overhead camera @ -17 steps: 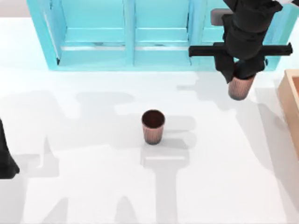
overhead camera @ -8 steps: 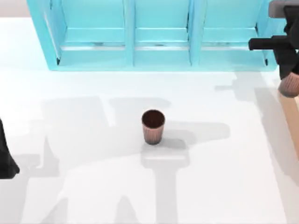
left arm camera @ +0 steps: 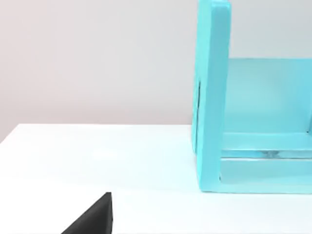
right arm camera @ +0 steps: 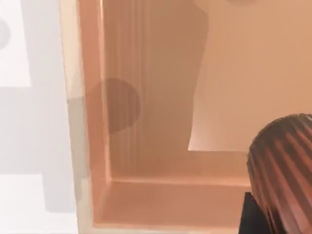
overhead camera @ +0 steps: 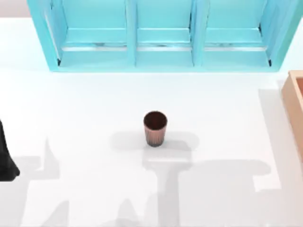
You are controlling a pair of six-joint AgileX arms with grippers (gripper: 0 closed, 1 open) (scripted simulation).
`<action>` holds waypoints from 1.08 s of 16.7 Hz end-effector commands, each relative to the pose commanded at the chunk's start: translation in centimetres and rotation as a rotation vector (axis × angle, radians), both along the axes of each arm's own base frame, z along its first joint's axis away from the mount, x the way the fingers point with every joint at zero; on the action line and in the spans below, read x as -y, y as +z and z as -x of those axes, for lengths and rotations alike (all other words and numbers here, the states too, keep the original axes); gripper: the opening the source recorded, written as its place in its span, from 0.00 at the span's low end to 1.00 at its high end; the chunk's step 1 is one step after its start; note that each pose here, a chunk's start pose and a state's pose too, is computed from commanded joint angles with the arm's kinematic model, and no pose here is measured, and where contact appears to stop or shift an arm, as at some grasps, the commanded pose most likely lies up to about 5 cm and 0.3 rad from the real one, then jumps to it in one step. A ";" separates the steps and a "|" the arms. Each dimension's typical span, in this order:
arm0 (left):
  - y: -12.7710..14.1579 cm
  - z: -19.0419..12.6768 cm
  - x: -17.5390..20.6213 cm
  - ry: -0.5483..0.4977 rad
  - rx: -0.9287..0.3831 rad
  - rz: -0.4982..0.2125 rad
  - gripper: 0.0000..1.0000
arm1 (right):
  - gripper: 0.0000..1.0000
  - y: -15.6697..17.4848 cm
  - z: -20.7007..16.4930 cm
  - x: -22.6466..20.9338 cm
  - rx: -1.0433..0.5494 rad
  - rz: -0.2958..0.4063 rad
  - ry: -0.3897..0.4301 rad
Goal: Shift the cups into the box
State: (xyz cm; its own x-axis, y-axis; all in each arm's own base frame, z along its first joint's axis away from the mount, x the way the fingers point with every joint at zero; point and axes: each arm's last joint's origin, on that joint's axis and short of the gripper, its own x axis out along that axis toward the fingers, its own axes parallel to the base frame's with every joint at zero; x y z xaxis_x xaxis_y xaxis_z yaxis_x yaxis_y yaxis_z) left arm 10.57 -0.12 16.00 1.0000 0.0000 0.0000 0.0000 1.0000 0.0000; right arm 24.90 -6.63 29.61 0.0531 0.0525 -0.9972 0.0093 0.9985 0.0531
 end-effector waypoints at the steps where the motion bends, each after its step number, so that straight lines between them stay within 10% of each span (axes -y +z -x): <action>1: 0.0 0.0 0.0 0.000 0.000 0.000 1.00 | 0.00 -0.1 1.4 0.7 -0.002 -0.006 -0.001; 18: 0.0 0.0 0.0 0.000 0.000 0.000 1.00 | 0.00 -6.8 3.7 2.0 -0.005 -0.016 -0.003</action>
State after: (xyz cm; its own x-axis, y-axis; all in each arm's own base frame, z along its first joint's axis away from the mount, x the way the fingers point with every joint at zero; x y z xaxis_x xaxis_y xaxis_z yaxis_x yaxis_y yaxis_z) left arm 10.57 -0.12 16.00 1.0000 0.0000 0.0000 0.0000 1.0000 0.0000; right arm 21.20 -8.59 22.78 0.0482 0.0680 -0.9965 0.0123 0.9976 0.0687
